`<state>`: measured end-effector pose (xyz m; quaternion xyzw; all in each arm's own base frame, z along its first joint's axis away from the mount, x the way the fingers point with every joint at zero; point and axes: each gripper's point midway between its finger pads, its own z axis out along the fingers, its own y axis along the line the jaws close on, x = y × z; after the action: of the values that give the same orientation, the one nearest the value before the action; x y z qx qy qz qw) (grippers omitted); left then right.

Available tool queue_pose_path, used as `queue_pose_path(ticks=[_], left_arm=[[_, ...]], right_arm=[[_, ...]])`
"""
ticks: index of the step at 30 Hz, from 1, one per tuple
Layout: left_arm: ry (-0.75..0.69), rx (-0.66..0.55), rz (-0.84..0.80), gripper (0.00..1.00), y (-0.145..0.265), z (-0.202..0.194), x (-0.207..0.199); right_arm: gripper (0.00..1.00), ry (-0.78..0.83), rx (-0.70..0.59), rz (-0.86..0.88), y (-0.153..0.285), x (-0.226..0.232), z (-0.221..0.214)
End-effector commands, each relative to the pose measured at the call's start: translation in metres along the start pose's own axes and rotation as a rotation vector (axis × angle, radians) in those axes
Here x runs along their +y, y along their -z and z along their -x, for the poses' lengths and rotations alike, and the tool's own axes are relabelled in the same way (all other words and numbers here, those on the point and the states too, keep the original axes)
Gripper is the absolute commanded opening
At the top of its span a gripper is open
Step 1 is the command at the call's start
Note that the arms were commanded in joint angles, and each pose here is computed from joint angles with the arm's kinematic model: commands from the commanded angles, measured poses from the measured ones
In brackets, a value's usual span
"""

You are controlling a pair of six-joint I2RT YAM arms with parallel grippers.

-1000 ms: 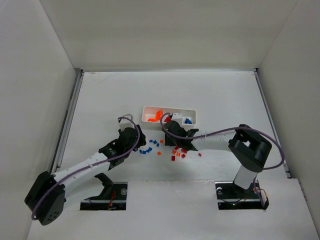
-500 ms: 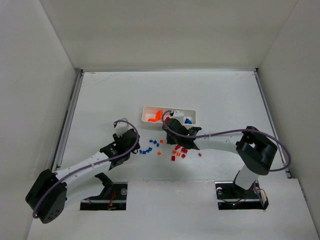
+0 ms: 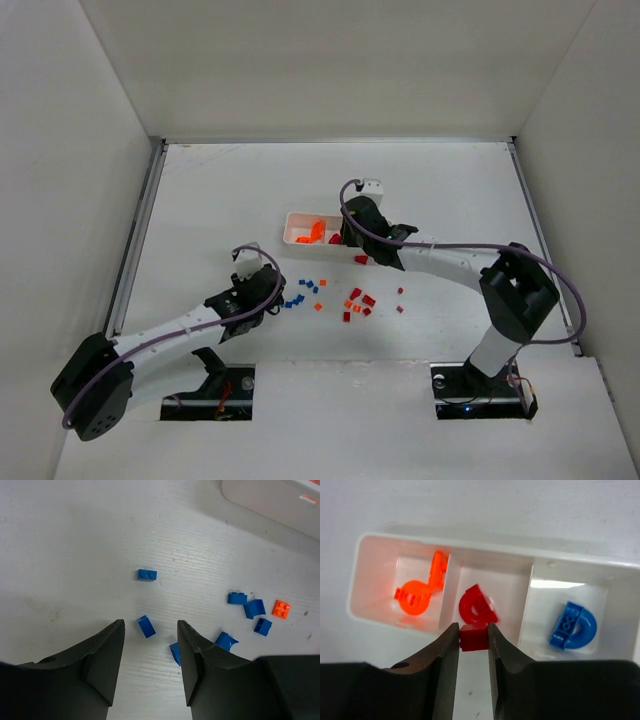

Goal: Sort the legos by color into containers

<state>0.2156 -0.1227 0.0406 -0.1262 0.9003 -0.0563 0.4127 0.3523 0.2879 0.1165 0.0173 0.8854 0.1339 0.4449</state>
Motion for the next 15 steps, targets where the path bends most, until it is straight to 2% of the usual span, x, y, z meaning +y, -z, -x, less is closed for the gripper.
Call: queue_pose_path(ticks=[1, 3, 5, 8, 11, 15], left_arm=[[0.004, 0.001, 0.042, 0.43, -0.004, -0.008, 0.01], [0.001, 0.002, 0.049, 0.42, -0.005, -0.009, 0.011], [-0.001, -0.004, 0.057, 0.4, -0.007, -0.009, 0.012], [-0.01, -0.002, 0.058, 0.39, -0.008, -0.011, 0.012], [-0.014, -0.001, 0.054, 0.35, -0.009, -0.012, 0.01], [-0.026, -0.001, 0.052, 0.32, -0.012, -0.014, 0.009]], right_arm=[[0.37, -0.02, -0.081, 0.035, -0.012, 0.015, 0.029], [0.52, -0.037, -0.095, 0.037, -0.014, 0.015, 0.032], [0.59, -0.043, -0.108, 0.049, -0.011, 0.016, 0.032], [0.59, -0.046, -0.117, 0.056, -0.007, 0.014, 0.03], [0.52, -0.037, -0.101, 0.095, 0.004, 0.026, 0.015], [0.5, 0.005, -0.078, 0.138, 0.017, 0.043, -0.008]])
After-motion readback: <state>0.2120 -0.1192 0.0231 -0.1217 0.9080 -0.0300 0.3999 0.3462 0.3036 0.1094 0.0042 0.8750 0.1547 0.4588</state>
